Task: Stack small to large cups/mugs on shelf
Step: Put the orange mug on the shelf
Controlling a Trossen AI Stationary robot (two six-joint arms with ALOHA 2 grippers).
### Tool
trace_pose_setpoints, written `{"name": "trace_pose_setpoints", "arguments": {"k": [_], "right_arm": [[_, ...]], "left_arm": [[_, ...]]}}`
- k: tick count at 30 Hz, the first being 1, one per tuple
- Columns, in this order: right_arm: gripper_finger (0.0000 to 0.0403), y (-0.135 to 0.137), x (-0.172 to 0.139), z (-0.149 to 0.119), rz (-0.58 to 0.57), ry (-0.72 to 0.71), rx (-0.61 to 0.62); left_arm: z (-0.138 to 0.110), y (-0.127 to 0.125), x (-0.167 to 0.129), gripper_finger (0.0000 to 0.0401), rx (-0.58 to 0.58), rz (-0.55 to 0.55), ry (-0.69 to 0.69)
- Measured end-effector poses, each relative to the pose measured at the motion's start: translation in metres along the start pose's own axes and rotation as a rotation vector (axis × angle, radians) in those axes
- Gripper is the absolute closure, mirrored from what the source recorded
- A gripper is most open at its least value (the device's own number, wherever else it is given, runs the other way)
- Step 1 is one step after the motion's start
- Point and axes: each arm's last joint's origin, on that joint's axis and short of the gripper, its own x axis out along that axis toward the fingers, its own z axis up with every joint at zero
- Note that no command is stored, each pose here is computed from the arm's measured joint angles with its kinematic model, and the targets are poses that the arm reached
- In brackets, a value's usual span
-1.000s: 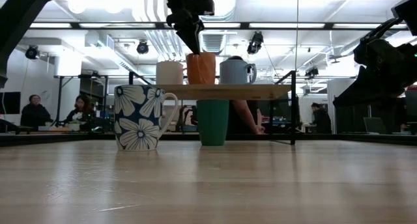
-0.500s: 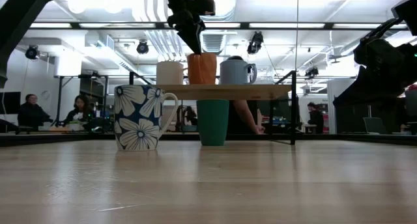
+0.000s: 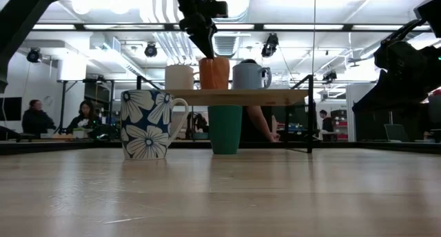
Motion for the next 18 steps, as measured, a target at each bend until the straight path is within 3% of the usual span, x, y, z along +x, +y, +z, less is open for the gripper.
{"name": "trace_pose_setpoints", "arguments": {"k": [18], "right_arm": [[0.0394,0.0000,0.0000,0.0000,0.000,0.000,0.004]], "left_arm": [[-0.0021,0.0030,0.0004,0.0401,-0.008,0.003,0.002]]}}
